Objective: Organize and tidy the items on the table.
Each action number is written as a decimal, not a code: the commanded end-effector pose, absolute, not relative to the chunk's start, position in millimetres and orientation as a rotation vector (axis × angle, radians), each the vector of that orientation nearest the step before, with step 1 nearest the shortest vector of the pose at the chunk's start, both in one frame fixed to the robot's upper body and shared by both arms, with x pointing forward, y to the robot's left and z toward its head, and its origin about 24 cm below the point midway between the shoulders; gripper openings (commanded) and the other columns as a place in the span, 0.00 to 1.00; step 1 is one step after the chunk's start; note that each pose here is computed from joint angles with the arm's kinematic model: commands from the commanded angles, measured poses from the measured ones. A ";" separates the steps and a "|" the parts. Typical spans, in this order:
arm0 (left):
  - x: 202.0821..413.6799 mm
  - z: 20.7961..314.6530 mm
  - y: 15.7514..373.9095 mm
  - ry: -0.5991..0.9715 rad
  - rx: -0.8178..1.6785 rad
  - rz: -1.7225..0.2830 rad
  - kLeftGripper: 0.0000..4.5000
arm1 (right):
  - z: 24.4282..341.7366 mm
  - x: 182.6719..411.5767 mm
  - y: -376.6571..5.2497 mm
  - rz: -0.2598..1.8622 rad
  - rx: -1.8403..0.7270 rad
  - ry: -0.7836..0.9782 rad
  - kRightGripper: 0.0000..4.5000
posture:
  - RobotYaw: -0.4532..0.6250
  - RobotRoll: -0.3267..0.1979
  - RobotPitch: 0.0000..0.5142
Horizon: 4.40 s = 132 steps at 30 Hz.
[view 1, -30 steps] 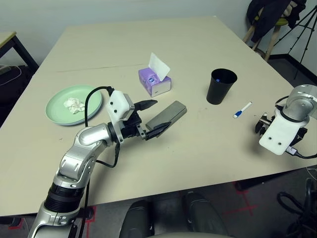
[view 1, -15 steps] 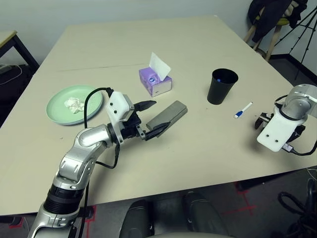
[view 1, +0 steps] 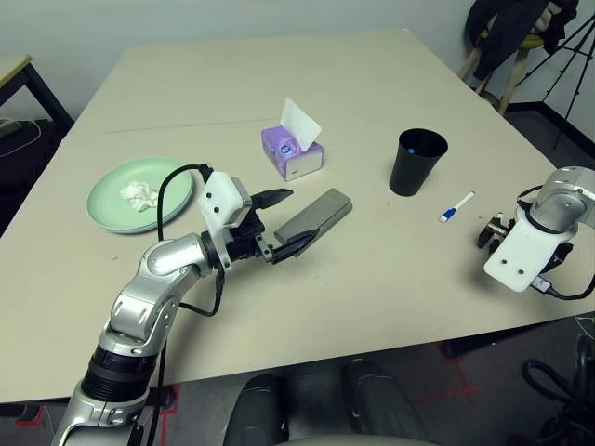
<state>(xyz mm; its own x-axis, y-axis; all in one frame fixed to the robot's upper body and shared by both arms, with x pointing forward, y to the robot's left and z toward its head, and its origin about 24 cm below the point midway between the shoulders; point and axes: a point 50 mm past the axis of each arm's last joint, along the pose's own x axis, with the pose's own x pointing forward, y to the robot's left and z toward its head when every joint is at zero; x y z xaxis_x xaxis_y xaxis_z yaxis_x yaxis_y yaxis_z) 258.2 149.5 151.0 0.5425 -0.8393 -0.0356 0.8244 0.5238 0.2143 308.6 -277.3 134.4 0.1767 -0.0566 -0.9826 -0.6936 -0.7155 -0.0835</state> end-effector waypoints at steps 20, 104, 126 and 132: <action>258.7 149.8 149.9 -0.060 0.235 -0.999 1.00 | 158.1 310.4 -236.5 1.557 -1.575 0.537 0.10 | 0.40 0.62 0.25; 262.6 147.6 145.6 -0.055 0.259 -1.042 1.00 | 245.8 335.8 -207.8 0.442 -0.180 -0.293 0.10 | 0.36 0.62 0.24; 263.4 146.9 146.4 -0.050 0.261 -1.045 1.00 | 231.5 338.6 -215.9 0.388 -0.213 -0.218 0.99 | 0.36 0.62 0.25; 264.1 146.0 145.6 -0.052 0.263 -1.047 1.00 | 244.9 337.3 -211.6 0.434 -0.239 -0.260 0.99 | 0.35 0.62 0.24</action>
<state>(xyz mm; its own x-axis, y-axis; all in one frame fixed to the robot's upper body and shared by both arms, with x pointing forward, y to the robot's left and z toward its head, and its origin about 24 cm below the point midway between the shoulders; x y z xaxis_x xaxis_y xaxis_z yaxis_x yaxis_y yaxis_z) 264.7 146.5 151.7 0.5107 -0.8577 -0.0603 0.8406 0.4833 0.2446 339.0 -214.5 235.4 0.8917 0.4150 0.1807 -0.3672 0.8967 -0.2473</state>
